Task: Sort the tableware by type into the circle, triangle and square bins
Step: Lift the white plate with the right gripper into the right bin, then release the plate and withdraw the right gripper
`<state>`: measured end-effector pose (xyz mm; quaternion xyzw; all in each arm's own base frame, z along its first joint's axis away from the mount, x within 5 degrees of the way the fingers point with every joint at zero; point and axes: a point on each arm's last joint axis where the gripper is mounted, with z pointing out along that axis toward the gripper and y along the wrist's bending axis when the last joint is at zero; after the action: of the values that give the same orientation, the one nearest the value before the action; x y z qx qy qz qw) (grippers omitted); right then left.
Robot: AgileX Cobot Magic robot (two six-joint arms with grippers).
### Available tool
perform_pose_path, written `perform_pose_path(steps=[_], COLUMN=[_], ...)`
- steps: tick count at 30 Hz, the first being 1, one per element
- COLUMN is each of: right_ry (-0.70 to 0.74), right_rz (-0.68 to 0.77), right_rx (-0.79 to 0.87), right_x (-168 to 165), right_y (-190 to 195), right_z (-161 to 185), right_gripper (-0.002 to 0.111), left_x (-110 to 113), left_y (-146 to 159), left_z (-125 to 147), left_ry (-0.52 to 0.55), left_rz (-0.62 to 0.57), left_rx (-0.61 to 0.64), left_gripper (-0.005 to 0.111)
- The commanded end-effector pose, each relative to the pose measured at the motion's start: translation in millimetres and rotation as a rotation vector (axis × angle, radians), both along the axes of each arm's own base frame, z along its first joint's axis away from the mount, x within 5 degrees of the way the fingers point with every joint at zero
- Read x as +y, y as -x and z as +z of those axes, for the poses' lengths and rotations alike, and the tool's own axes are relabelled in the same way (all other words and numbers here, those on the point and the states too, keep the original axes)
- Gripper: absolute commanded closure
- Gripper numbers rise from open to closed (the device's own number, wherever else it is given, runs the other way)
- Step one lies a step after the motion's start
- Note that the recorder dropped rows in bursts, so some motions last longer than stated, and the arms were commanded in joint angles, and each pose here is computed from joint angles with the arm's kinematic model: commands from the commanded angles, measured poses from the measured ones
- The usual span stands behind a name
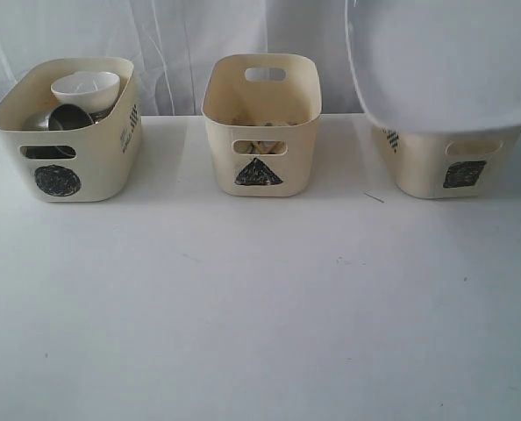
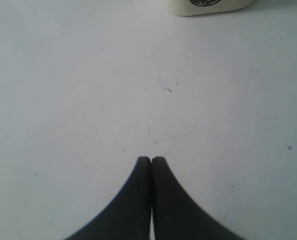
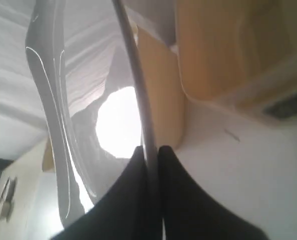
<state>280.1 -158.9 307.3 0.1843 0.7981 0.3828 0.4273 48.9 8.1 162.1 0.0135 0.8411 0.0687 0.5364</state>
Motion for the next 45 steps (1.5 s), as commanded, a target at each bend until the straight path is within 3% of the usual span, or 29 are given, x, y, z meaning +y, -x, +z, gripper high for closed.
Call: perform_pose_path(steps=[1, 8, 15, 25, 32, 40, 45], right_ry=[-0.025, 0.112, 0.334, 0.689, 0.730, 0.701, 0.679], right_rz=[-0.171, -0.375, -0.470, -0.417, -0.390, -0.343, -0.268], right_rx=[-0.180, -0.203, -0.174, -0.083, -0.078, -0.077, -0.159], right_x=[-25.0, -54.1, -41.4, -18.4, -10.1, -5.5, 9.5], right_y=[-24.5, -58.2, -95.9, -129.9, -135.3, -135.8, -124.0], right_z=[45.2, 50.7, 27.7, -11.2, -15.4, -17.5, 16.1], right_gripper=[0.108, 0.108, 0.108, 0.108, 0.107, 0.074, 0.074], left_x=[-0.8, -0.8, -0.8, -0.8, -0.8, -0.8, -0.8], left_y=[0.0, 0.0, 0.0, 0.0, 0.0, 0.0, 0.0], left_z=[-1.4, -1.4, -1.4, -1.4, -1.4, -1.4, -1.4], left_ry=[0.008, 0.008, 0.008, 0.008, 0.008, 0.008, 0.008], left_rz=[-0.009, -0.009, -0.009, -0.009, -0.009, -0.009, -0.009], left_rx=[0.000, 0.000, 0.000, 0.000, 0.000, 0.000, 0.000], left_gripper=[0.107, 0.107, 0.107, 0.107, 0.107, 0.107, 0.107])
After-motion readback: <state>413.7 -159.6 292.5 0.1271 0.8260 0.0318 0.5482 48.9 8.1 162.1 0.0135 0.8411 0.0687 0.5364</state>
